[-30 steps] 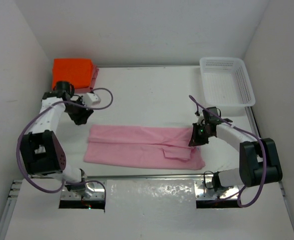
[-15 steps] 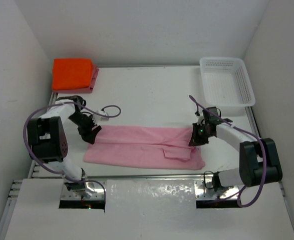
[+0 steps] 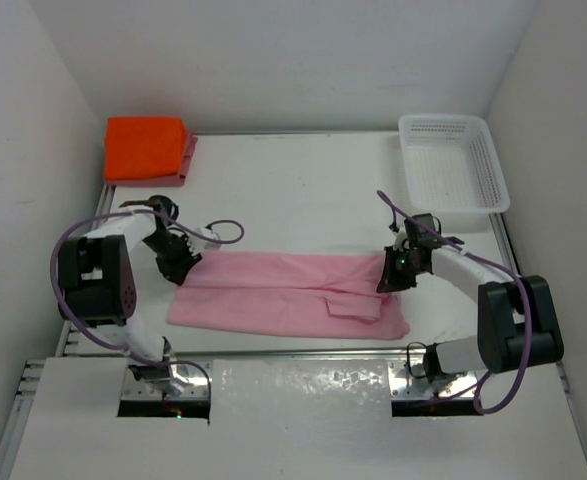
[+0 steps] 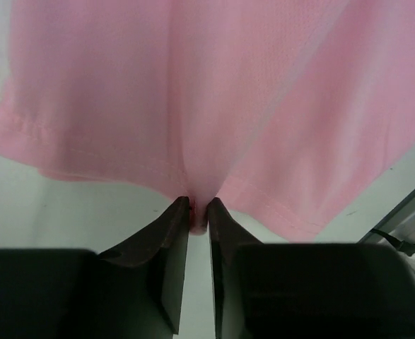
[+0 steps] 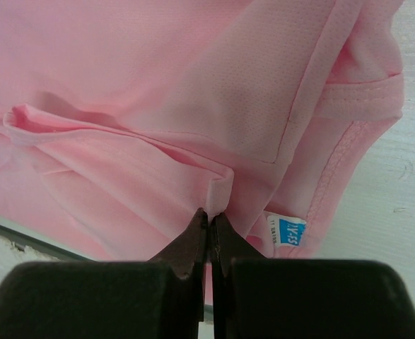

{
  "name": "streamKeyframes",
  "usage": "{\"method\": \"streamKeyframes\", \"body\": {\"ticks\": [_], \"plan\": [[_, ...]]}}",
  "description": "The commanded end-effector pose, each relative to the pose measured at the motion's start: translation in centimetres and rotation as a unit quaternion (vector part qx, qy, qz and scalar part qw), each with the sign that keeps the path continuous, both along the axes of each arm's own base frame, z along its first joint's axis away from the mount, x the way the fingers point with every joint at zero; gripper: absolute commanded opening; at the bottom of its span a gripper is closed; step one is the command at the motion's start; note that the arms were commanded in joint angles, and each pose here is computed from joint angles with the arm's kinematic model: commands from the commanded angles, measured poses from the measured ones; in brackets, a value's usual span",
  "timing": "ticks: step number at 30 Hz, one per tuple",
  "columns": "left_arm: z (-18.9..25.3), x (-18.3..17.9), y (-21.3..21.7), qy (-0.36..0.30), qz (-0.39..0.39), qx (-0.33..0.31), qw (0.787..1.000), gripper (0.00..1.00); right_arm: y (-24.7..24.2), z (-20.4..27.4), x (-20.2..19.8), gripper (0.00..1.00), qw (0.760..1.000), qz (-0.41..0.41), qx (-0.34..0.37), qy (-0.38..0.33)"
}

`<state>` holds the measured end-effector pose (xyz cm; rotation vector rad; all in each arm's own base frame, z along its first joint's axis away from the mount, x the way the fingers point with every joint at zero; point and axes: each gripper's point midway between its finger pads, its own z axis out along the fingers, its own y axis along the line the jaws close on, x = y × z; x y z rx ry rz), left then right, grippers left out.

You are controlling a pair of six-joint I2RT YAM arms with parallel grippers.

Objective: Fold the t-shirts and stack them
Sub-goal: Fold the other side of the tshirt into a rectangle

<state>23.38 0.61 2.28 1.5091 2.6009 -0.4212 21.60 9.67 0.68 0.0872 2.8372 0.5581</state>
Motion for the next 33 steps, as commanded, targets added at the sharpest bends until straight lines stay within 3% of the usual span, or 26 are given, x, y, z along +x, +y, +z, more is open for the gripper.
{"method": "streamKeyframes", "body": {"ticks": [1,2,4,8,13,17,21,26,33], "plan": [[1.5,2.0,0.2,-0.054,0.003,0.008,0.999,0.14,0.1,0.8,1.6,0.00,1.000,0.002,0.000,-0.024],[1.7,2.2,0.2,-0.059,0.006,0.008,0.998,0.05,0.1,0.9,1.6,0.00,1.000,0.002,0.000,-0.025],[2.0,3.2,0.0,-0.078,0.017,0.003,0.997,0.00,0.1,1.1,1.8,0.00,1.000,0.003,0.000,-0.027],[3.6,6.3,-1.0,-0.142,0.052,-0.027,0.988,0.00,0.1,2.1,3.5,0.00,0.999,0.000,-0.003,-0.048],[7.2,14.2,-1.3,-0.301,0.109,-0.047,0.946,0.00,0.0,6.8,11.0,0.00,0.992,-0.012,-0.015,-0.128],[9.7,18.0,-1.6,-0.371,0.127,-0.044,0.919,0.00,-0.6,10.3,17.3,0.00,0.985,-0.027,-0.021,-0.169],[11.4,19.8,-0.9,-0.417,0.143,-0.033,0.897,0.00,-1.0,11.0,19.2,0.00,0.983,-0.023,-0.035,-0.181],[10.0,19.2,-1.1,-0.411,0.129,-0.033,0.902,0.00,-0.6,10.0,19.2,0.00,0.983,-0.023,-0.022,-0.179],[6.6,14.7,-0.7,-0.343,0.069,-0.009,0.937,0.00,-0.5,8.4,15.5,0.00,0.988,-0.016,-0.013,-0.152]]}}
